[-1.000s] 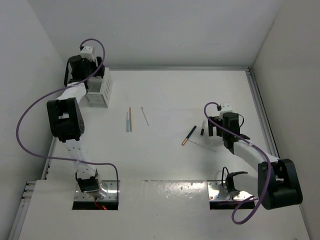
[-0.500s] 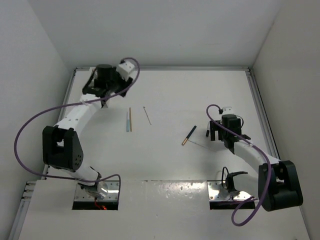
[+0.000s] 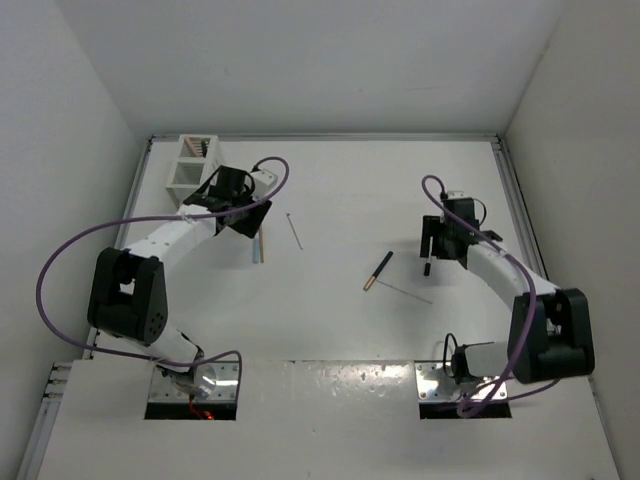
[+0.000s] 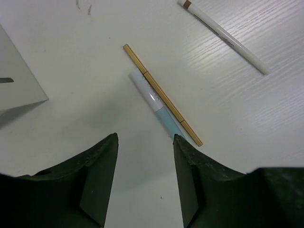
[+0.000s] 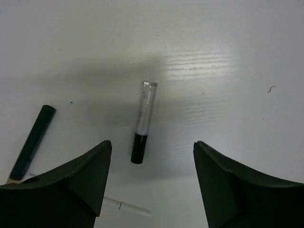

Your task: Organize the makeup

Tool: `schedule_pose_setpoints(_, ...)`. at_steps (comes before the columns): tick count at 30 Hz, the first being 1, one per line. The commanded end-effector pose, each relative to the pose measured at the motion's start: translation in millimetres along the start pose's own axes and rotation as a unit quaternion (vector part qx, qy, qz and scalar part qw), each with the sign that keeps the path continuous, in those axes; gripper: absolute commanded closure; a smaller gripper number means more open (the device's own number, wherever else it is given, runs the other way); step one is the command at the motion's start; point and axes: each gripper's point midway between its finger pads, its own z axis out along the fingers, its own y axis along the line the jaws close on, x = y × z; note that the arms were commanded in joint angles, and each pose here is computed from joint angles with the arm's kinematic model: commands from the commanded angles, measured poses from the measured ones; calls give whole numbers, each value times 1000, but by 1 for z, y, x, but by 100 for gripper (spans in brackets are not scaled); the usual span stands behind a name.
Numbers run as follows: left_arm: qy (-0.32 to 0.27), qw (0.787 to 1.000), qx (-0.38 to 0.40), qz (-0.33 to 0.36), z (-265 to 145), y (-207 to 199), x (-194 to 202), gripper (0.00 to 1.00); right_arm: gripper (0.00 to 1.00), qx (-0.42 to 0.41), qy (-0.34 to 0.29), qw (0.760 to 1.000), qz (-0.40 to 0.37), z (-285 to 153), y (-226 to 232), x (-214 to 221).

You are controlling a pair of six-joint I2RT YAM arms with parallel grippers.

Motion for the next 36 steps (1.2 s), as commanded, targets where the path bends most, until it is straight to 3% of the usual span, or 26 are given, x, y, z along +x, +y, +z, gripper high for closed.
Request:
schedule_pose_setpoints(1,-28,999,-22,-12,-14,8,-12,44,32,-8,31,997,66,10,8,-23)
schedule_pose_setpoints(4,-33,999,-23,-12,-17,8,-15,44,52,-1,119,990,77,16,8,-9)
schedule_pose_setpoints(5,-36,999,-29,-12,-20,10,-16,44,53,6,147,986,78,12,6,0)
schedule_pose_setpoints(8,-35,999,-32,-16,-21,13,-13,44,58,-11,183,980,78,15,14,13)
schedule_pose_setpoints(17,-36,999,-31,-23,-23,14,-10,44,58,59,236,966,82,10,-7,46)
schedule_pose_setpoints(21,-41,999,-27,-23,-22,15,-17,44,55,85,230,967,77,5,-22,49)
schedule_pose_setpoints(24,-41,999,-27,-23,-22,15,-17,46,44,72,210,973,61,2,-29,37)
schedule_pose_setpoints(25,-36,999,-29,-27,-20,18,-14,46,36,61,203,975,71,0,-33,33)
schedule_pose_setpoints(28,-36,999,-29,-27,-20,18,-14,46,27,29,216,968,123,2,-47,30)
schedule_pose_setpoints(32,-42,999,-26,-22,-21,17,-18,46,26,-61,250,954,157,12,-32,39)
schedule_pose_setpoints(36,-41,998,-29,-25,-21,21,-17,46,29,-66,290,943,151,21,-28,56)
